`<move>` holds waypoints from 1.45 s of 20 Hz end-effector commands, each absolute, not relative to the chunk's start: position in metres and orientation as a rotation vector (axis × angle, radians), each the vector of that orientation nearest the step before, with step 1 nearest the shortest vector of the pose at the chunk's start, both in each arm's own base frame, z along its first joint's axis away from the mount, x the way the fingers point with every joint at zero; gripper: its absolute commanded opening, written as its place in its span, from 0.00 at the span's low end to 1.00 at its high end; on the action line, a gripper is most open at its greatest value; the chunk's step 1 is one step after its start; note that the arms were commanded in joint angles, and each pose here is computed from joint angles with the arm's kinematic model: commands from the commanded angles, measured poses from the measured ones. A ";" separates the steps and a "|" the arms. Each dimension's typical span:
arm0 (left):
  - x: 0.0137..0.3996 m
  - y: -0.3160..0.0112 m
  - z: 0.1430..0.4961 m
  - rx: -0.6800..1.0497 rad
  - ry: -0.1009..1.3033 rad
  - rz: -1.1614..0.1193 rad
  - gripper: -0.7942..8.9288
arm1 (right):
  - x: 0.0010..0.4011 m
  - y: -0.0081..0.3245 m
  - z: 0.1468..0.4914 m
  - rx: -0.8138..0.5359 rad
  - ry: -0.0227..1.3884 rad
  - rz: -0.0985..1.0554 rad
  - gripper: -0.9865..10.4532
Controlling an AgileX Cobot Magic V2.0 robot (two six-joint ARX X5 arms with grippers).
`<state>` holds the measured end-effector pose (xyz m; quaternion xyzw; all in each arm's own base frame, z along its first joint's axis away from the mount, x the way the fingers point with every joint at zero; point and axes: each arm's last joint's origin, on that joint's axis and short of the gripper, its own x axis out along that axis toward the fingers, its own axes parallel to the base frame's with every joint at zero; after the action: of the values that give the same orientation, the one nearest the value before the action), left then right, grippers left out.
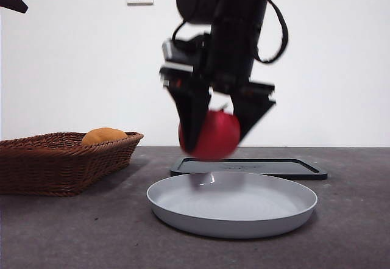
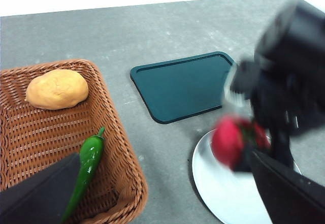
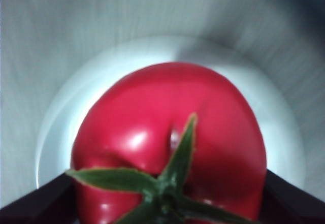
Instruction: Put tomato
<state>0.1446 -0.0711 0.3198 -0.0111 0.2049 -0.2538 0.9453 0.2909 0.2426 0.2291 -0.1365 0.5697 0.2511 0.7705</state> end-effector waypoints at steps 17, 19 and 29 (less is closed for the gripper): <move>0.145 -0.072 0.324 -0.027 0.402 -0.525 0.76 | 0.462 0.185 0.194 -0.152 1.157 0.327 0.29; 0.145 -0.072 0.324 -0.027 0.402 -0.525 0.76 | 0.464 0.184 0.189 -0.150 1.162 0.324 0.29; 0.145 -0.072 0.324 -0.027 0.402 -0.525 0.76 | 0.457 0.178 0.240 -0.134 1.138 0.314 0.67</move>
<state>0.1446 -0.0711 0.3198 -0.0111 0.2049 -0.2538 0.9453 0.4553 0.1754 0.2312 -0.0666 0.5577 0.1442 0.8147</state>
